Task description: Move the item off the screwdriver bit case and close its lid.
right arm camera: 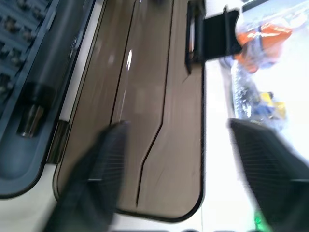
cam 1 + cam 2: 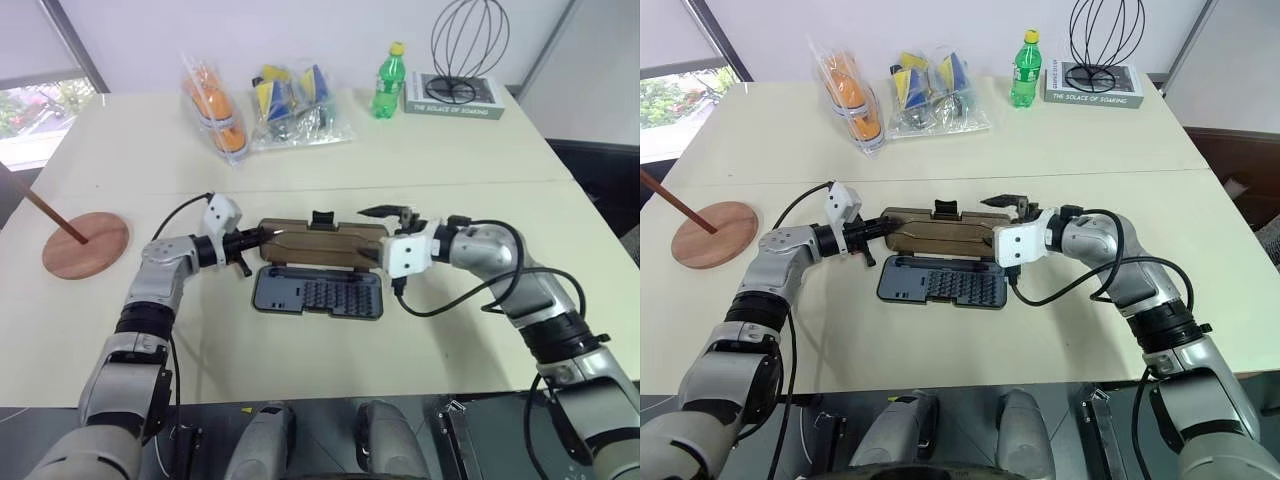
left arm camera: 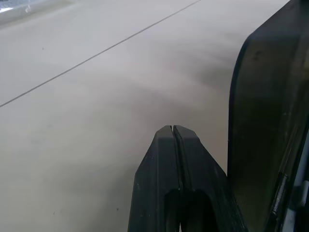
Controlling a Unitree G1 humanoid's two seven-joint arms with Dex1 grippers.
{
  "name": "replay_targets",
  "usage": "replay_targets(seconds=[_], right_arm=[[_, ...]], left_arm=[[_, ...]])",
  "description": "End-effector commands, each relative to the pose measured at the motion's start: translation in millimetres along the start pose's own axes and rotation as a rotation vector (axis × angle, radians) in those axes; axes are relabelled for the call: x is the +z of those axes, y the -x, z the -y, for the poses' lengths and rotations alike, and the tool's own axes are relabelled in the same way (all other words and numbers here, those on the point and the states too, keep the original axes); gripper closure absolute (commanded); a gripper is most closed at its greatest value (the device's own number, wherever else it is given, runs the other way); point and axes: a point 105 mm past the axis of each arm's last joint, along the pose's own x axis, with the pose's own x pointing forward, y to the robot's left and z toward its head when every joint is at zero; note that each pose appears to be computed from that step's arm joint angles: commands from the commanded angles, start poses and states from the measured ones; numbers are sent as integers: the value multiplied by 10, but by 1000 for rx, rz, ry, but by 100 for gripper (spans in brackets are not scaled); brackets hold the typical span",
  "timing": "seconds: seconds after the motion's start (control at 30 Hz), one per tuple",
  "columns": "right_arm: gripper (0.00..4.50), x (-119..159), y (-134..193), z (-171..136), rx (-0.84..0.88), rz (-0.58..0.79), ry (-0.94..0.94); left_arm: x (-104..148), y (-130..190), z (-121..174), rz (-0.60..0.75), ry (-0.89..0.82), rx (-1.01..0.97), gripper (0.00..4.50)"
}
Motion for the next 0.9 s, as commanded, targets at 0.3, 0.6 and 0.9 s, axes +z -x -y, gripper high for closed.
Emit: replay_targets(seconds=[0.3, 0.6, 0.9], right_arm=[[5, 74, 714, 83, 246, -18, -415], [5, -121, 1152, 154, 133, -144, -571], [5, -43, 972, 111, -24, -95, -708]], left_arm=[[222, 65, 36, 48, -91, -20, 450], [263, 110, 139, 56, -101, -42, 450], [136, 565, 627, -41, -32, -137, 450]])
